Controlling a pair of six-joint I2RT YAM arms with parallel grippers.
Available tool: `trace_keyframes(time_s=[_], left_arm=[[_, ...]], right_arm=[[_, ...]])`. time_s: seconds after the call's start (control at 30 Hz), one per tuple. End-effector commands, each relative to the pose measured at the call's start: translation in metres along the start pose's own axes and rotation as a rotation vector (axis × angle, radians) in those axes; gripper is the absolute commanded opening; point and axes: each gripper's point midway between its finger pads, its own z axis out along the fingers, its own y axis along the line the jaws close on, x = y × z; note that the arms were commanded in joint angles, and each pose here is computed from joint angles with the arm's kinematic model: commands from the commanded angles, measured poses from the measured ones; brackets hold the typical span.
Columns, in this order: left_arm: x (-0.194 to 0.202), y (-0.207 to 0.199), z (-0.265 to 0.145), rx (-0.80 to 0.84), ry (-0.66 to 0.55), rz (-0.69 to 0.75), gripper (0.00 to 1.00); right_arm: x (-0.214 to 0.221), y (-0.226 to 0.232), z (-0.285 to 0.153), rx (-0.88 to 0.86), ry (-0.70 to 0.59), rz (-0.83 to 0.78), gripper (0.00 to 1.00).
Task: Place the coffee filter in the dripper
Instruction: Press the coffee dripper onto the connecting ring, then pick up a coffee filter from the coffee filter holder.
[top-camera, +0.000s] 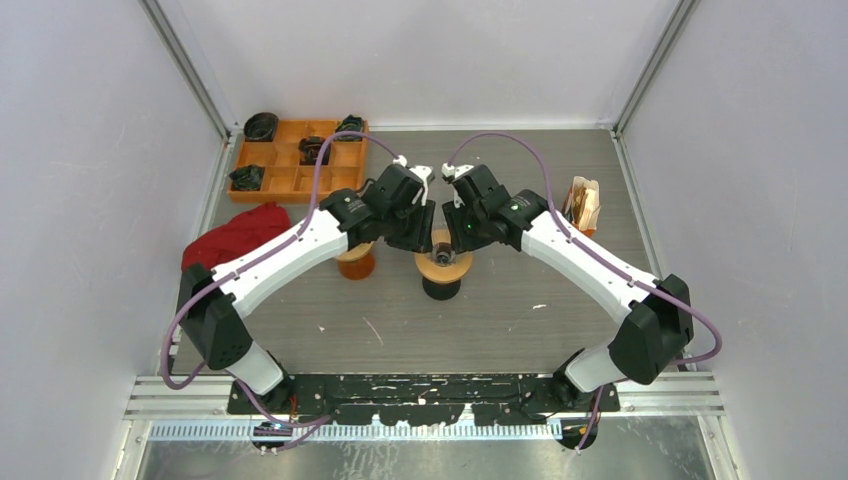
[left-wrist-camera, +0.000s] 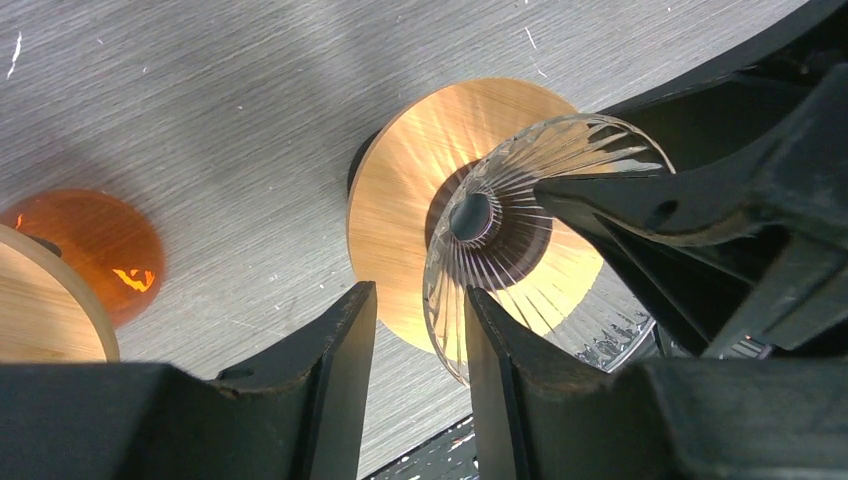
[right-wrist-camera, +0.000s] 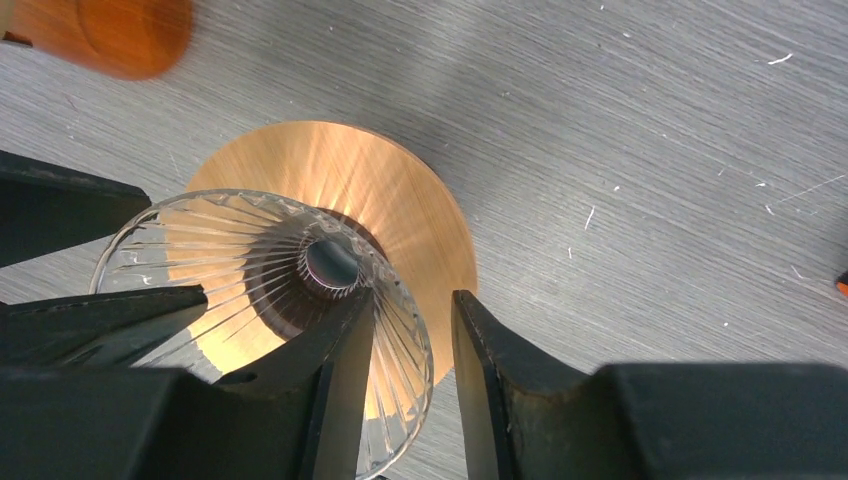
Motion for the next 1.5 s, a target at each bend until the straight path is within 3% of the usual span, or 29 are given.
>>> trace_keyframes(time_s=[0.0, 0.4, 0.57, 1.07, 1.47], left_arm=[[-0.017, -0.007, -0.026, 0.028, -0.056, 0.018, 0.41], [-0.035, -0.010, -0.056, 0.049, -0.155, 0.027, 0.62], [-0.044, -0.006, -0.077, 0.044, -0.209, 0.036, 0.70], [-0.057, 0.054, -0.154, -0.094, -0.372, 0.062, 0.98], [-0.055, 0.086, -0.187, -0.214, -0.516, 0.143, 0.99]], right_arm=[[-0.026, 0.000, -0.018, 0.002, -0.058, -0.021, 0.41], [-0.054, 0.009, -0.042, -0.039, -0.149, -0.037, 0.49], [-0.063, -0.007, -0.059, 0.031, -0.204, -0.038, 0.52], [-0.068, -0.138, -0.099, 0.444, -0.298, 0.172, 0.59], [-0.040, -0.244, -0.107, 0.690, -0.368, 0.448, 0.60]])
